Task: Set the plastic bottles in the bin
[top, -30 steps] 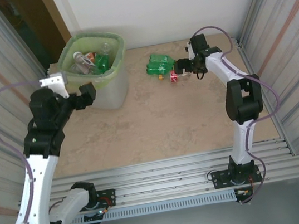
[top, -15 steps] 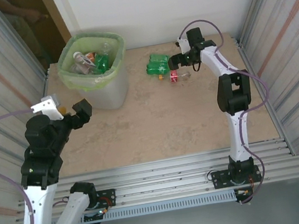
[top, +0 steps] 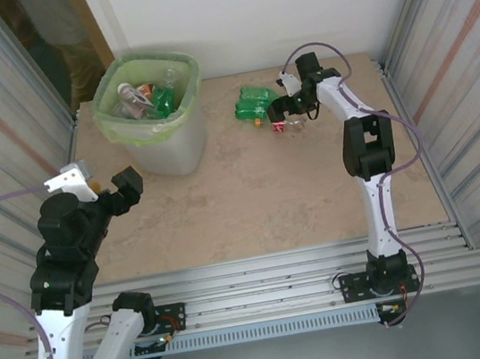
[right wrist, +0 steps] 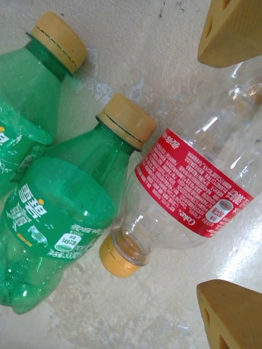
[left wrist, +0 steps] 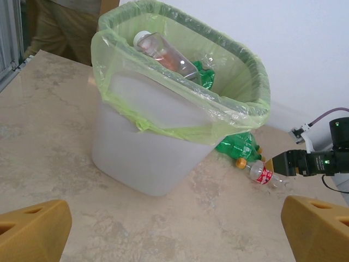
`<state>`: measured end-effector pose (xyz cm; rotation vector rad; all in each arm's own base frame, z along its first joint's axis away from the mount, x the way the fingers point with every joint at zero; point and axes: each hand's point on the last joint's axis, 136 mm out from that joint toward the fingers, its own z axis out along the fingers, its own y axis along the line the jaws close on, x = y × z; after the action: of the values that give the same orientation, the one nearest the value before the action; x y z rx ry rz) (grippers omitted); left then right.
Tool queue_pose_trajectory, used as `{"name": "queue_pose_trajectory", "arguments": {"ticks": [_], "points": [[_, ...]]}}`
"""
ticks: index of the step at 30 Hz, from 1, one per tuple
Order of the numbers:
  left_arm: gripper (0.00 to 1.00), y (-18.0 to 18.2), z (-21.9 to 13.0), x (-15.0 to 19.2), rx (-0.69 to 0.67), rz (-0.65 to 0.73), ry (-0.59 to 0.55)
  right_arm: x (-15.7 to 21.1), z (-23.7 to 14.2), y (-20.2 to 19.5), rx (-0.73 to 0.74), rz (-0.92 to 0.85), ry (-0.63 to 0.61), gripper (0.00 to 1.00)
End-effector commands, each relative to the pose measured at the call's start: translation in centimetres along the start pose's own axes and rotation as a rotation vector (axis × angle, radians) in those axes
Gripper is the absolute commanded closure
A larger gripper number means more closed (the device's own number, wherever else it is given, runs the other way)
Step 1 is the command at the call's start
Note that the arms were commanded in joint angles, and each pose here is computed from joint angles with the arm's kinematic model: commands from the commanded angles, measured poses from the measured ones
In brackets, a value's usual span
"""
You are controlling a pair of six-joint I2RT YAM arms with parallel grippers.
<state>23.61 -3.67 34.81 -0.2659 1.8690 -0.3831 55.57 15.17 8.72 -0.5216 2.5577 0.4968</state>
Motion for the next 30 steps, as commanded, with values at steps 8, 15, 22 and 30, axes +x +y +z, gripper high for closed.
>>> {"name": "queue_pose_trajectory", "arguments": {"ticks": [8, 15, 22, 30], "points": [[0.01, 0.6, 0.0, -0.5, -0.042, -0.004, -0.017, 3.3, 1.6, 3.6, -0.025, -0.135, 0.148, 0.07], [0.01, 0.6, 0.0, -0.6, -0.043, -0.005, -0.021, 5.6, 3.3, 5.0, 0.023, -0.188, 0.219, 0.16], [0.01, 0.6, 0.3, -0.4, -0.041, -0.007, -0.017, 7.1, 4.5, 5.4, 0.074, -0.23, 0.262, 0.28], [0.01, 0.4, 0.7, -0.1, -0.02, -0.019, -0.012, 8.9, 4.6, 6.5, 0.095, -0.276, 0.313, 0.44]]}}
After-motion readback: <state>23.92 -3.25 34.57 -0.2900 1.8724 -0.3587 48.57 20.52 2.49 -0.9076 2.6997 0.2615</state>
